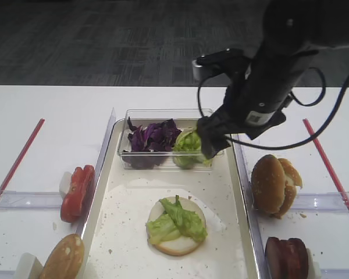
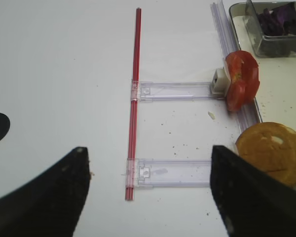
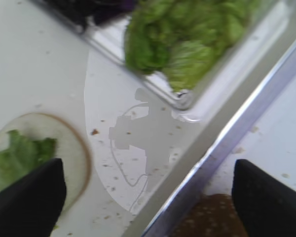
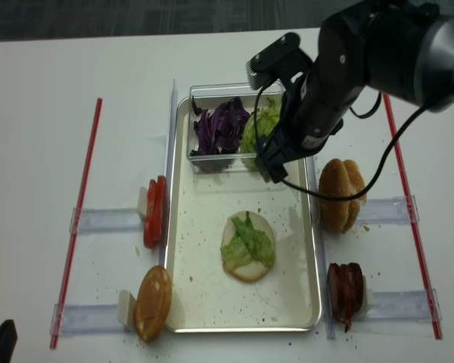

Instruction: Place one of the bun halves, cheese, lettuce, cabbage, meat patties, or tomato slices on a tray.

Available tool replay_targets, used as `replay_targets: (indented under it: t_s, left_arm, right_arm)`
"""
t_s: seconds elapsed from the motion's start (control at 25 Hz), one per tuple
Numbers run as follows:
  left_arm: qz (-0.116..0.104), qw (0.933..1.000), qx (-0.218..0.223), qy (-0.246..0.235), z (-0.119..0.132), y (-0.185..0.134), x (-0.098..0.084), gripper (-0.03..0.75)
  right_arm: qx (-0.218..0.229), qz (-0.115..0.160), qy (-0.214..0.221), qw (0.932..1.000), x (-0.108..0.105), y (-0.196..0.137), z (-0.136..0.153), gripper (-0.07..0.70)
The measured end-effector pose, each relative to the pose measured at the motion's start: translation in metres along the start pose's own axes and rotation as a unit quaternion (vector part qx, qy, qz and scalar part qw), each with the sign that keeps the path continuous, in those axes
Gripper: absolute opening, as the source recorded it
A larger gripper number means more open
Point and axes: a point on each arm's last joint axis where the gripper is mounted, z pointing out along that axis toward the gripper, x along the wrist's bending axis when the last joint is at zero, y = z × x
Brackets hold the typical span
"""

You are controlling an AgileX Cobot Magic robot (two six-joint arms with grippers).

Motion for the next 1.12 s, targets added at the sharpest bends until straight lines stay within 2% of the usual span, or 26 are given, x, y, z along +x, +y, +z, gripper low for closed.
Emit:
replay_targets:
  t_s: [0.12, 0.28, 0.44, 0.6, 0.8, 1.12]
  left_arm:
    - [0.0, 1.0, 0.0, 0.0, 0.0, 0.0, 0.0, 0.473]
    - [0.0, 1.0, 0.0, 0.0, 0.0, 0.0, 0.0, 0.473]
    - [0.0, 1.0, 0.0, 0.0, 0.0, 0.0, 0.0, 0.473]
    - [0.0, 1.0, 0.0, 0.0, 0.0, 0.0, 0.0, 0.473]
    - [0.0, 1.0, 0.0, 0.0, 0.0, 0.0, 0.0, 0.473]
    - [0.0, 1.0, 0.0, 0.0, 0.0, 0.0, 0.0, 0.473]
  right_arm:
    - [-0.005, 0.044, -0.017, 0.9989, -0.034, -0.003, -0.005, 0.692]
    - [-0.014, 0.109, -0.04, 0.9932, -0.081, -0.011, -0.013, 0.692]
    - [-0.022, 0.174, -0.056, 0.9828, -0.122, -0.025, -0.022, 0.69]
    - [-0.029, 0.222, -0.068, 0.9721, -0.151, -0.038, -0.03, 0.688]
    - [-0.033, 0.256, -0.08, 0.9627, -0.173, -0.05, -0.037, 0.688]
    - [-0.018, 0.275, -0.073, 0.9587, -0.175, -0.056, -0.037, 0.687]
